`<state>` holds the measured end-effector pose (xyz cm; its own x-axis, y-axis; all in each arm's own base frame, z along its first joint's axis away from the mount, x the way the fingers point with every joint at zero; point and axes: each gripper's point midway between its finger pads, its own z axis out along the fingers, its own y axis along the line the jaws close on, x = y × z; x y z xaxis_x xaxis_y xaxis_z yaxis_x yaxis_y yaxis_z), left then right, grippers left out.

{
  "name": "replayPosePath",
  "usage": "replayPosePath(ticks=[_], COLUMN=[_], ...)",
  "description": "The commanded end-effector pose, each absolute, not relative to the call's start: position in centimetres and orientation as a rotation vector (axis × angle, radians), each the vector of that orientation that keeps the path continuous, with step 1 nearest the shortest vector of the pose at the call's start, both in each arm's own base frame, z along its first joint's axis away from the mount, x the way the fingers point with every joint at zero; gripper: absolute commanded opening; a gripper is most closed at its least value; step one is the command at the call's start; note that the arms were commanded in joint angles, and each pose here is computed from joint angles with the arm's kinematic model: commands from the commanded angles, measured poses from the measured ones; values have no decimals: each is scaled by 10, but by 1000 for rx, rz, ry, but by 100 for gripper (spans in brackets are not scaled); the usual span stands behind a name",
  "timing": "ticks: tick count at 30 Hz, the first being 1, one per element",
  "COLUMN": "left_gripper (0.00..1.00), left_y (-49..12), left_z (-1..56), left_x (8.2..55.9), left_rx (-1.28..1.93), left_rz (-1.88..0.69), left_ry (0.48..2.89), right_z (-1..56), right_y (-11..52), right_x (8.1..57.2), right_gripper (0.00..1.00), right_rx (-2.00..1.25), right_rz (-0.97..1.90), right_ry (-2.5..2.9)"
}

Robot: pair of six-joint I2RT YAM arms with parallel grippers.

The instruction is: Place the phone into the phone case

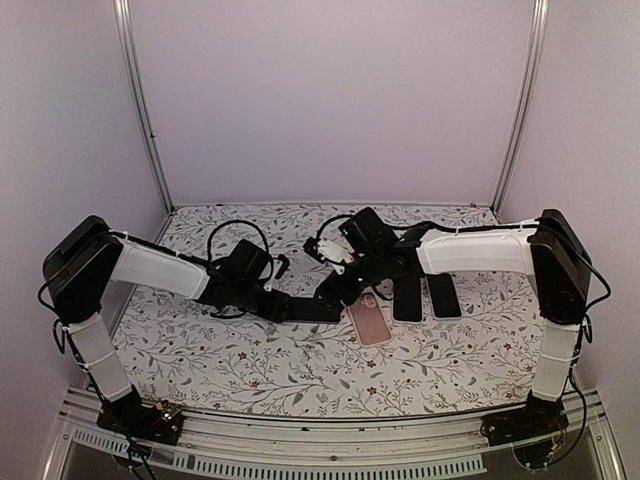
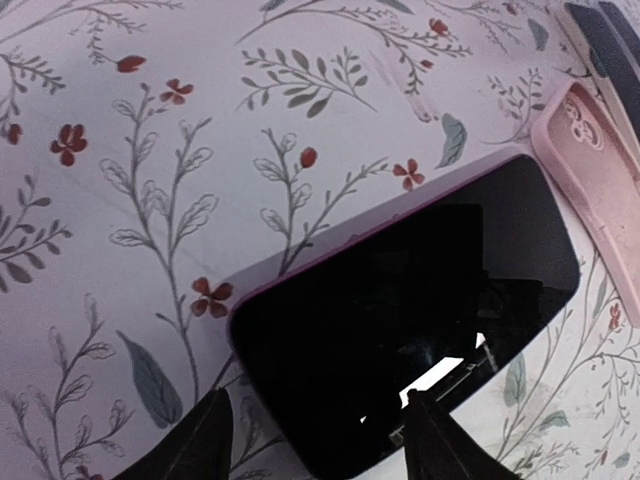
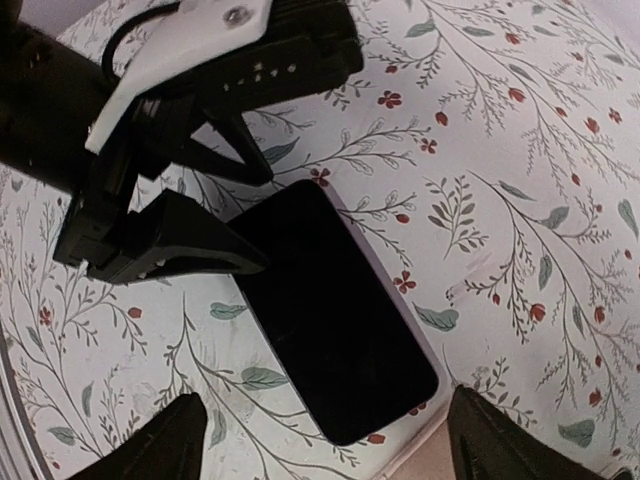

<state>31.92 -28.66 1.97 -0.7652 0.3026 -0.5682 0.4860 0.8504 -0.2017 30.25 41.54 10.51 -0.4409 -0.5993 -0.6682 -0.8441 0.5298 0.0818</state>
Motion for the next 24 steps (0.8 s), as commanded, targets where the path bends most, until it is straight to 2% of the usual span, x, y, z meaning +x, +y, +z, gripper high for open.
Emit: replayPosePath(ticks=[1,6,11,16,20,24], left_gripper=[62,69,73,73,74,74], left_y=[-250,-202,-191,-190,-190,-190], left_z=[61,77,76,70,68,65], left_x=[346,357,353,349,347,346], left_rx=[391,111,74,71,71,69], left_rz=[-312,-271,-250,-254,-263,-265], left_ry=[2405,2444,2467,2491,2493,2502], right_z=[101,82,51,18,-12,-31], right_y=[437,458,471,475,471,461], right_x=[305,313,317,319,300,279], right_gripper=[97,99,99,99,99,99], right_rx=[-1397,-1580,-1674,-1715,-1780,-1867], right_rz=[622,639,666,654,633,496], right_ry=[2041,1976,1976,2061,2133,2171])
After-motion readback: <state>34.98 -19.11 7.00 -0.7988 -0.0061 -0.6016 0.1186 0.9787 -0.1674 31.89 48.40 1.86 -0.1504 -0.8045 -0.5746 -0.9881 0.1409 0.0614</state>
